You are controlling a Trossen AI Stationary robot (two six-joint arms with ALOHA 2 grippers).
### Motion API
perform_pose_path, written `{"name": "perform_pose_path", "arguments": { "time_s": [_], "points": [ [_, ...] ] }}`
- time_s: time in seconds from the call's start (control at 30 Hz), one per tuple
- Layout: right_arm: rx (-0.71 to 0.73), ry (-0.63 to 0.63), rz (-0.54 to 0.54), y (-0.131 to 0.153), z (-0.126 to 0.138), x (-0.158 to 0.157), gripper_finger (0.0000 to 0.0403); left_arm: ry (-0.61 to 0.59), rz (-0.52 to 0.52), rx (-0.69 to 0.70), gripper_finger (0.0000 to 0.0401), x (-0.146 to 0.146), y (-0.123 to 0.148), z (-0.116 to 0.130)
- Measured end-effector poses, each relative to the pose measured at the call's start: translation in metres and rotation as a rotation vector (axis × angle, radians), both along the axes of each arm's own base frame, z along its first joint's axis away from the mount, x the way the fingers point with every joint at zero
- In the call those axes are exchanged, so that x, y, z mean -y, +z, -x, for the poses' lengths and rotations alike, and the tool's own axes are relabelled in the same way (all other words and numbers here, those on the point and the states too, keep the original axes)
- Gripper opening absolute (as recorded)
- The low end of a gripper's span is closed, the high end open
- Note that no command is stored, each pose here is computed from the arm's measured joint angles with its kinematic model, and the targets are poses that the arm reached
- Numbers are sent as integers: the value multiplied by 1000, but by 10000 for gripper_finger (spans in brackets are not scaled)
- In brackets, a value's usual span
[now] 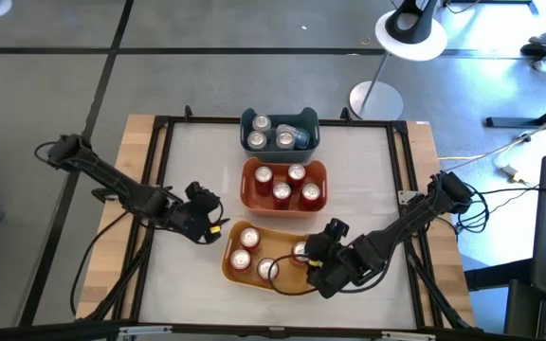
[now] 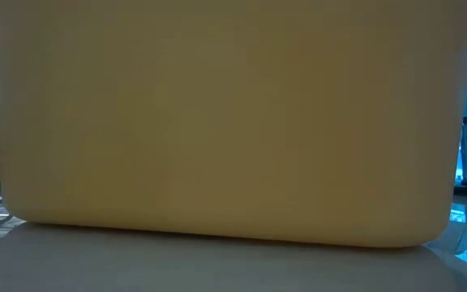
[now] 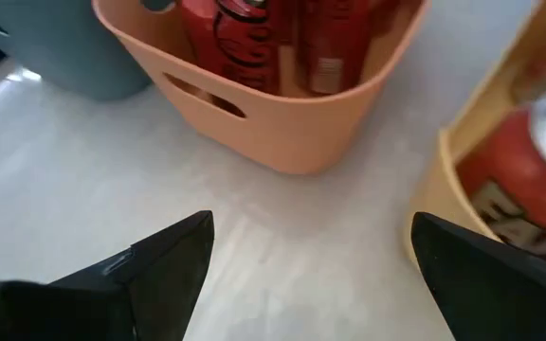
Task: Sort soda cans
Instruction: Adjust the bins
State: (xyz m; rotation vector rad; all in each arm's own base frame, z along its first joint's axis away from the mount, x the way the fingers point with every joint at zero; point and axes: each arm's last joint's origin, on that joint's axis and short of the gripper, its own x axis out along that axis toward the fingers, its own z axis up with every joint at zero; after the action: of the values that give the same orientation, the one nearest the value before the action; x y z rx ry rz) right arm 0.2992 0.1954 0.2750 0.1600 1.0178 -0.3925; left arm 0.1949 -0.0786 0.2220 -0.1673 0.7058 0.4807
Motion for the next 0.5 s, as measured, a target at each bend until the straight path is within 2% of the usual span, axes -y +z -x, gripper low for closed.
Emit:
{"name": "perform_pose_path", "arguments": {
  "time_s": [0.17,0.3,0.5],
  "points": [
    [-19,3,-19,-1,1,0,379,15,-28,-6,347,1,-12,-16],
    [-68,7,-8,-4,3,1,379,-53,-51,-19,347,6,-18,-25],
    [-141,5,44,-12,5,3,379,-123,-15,-42,347,17,-23,-26]
  ]
}}
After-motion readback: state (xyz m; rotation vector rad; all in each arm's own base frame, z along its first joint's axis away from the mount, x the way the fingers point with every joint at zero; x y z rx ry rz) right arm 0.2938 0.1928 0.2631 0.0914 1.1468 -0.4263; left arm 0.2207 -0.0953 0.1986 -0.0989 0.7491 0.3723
